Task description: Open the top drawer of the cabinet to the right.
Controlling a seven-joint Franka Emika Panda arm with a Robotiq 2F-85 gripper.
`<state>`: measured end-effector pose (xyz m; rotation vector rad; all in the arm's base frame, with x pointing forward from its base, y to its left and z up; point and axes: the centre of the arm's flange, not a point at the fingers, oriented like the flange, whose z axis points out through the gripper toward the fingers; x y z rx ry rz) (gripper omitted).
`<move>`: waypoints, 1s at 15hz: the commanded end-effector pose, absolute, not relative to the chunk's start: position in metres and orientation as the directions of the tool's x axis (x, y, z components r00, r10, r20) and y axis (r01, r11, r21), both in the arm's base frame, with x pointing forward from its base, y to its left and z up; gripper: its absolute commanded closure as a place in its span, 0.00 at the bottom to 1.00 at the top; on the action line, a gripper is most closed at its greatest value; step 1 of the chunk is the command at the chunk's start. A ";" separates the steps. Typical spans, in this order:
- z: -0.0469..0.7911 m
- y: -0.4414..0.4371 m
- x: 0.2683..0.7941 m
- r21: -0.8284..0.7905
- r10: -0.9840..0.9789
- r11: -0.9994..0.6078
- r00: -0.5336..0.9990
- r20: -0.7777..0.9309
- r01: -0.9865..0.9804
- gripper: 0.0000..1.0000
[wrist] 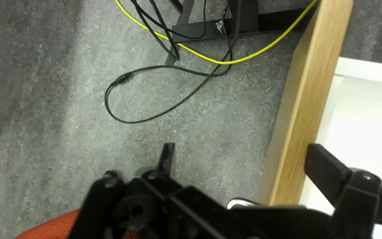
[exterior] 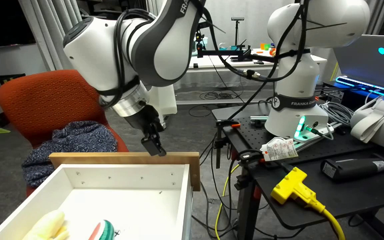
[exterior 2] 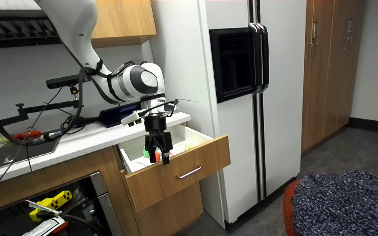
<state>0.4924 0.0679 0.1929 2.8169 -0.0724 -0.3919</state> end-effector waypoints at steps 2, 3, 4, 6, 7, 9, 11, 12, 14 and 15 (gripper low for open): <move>0.216 0.059 0.458 0.356 -0.080 -0.934 0.973 -0.219 0.003 0.00; 0.217 0.059 0.456 0.360 -0.066 -0.933 0.976 -0.209 0.014 0.00; 0.218 0.058 0.455 0.350 -0.047 -0.936 0.980 -0.195 0.025 0.00; 0.218 0.059 0.454 0.326 -0.011 -0.945 0.988 -0.155 0.040 0.00; 0.218 0.059 0.455 0.310 0.007 -0.950 0.992 -0.128 0.047 0.00; 0.218 0.061 0.458 0.289 0.045 -0.955 0.997 -0.060 0.061 0.00; 0.218 0.063 0.460 0.265 0.079 -0.961 0.997 0.006 0.075 0.00; 0.218 0.065 0.461 0.239 0.092 -0.968 0.995 0.037 0.081 0.00; 0.217 0.067 0.462 0.198 0.107 -0.976 0.991 0.086 0.089 0.00; 0.217 0.068 0.462 0.182 0.115 -0.979 0.987 0.108 0.094 0.00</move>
